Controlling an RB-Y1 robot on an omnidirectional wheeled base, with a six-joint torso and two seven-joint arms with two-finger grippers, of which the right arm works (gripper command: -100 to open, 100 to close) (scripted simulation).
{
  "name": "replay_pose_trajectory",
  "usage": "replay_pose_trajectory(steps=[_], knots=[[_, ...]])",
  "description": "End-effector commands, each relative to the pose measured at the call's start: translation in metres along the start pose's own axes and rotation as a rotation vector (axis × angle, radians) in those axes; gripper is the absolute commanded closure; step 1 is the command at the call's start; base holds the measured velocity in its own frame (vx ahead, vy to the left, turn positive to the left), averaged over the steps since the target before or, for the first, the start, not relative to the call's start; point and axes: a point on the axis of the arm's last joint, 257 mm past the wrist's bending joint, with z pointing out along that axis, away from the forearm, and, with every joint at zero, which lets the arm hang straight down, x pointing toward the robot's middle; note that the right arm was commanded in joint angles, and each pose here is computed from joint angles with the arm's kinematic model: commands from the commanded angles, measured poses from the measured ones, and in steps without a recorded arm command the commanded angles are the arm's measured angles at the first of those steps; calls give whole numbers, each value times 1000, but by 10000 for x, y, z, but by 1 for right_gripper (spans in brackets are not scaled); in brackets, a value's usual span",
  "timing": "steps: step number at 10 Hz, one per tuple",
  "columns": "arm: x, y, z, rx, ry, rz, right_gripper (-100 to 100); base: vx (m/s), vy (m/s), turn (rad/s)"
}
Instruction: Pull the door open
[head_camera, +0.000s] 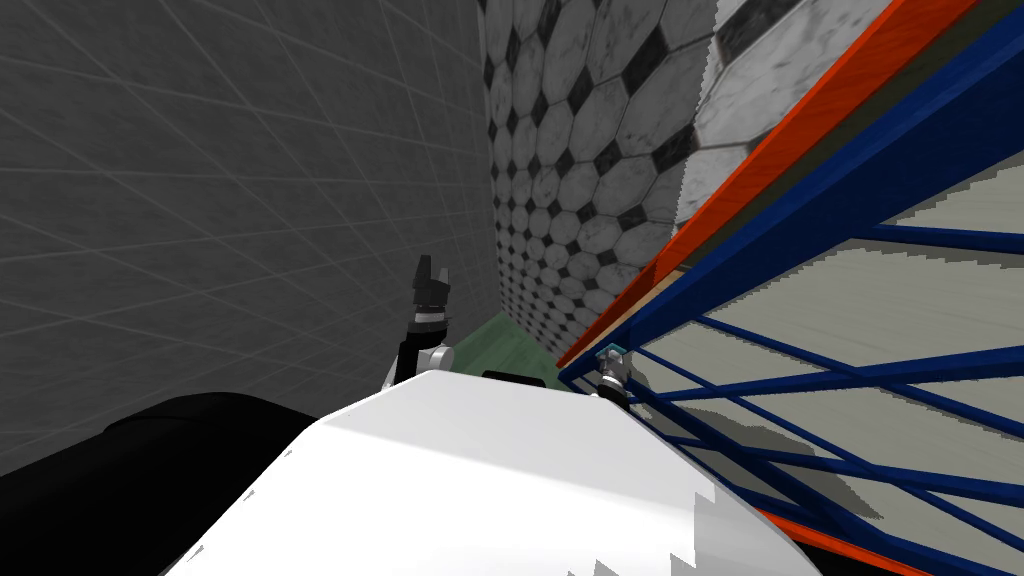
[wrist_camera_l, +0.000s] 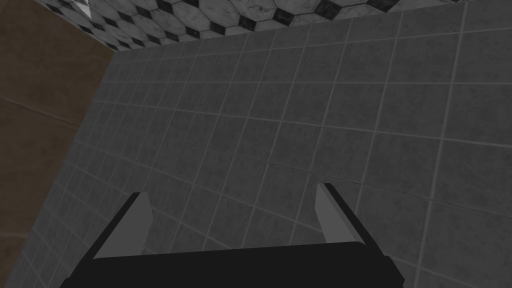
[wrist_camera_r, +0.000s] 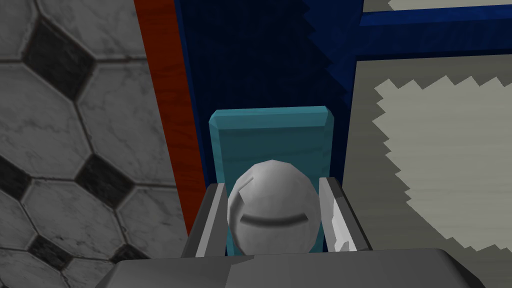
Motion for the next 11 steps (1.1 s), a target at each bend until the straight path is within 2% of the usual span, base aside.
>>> replay_pose_trajectory(steps=[1, 2, 3, 4, 10, 11], knots=[[2, 11, -3, -2, 1, 1, 100, 0, 0, 0], [2, 11, -3, -2, 1, 1, 100, 0, 0, 0], [4, -73, -7, 26, 0, 5, 100, -116, -4, 58], [6, -95, -9, 34, 0, 6, 100, -198, -5, 61], [29, -437, -73, 159, -1, 28, 100, -237, 11, 62], [29, -462, -81, 168, -1, 30, 100, -253, -5, 43]])
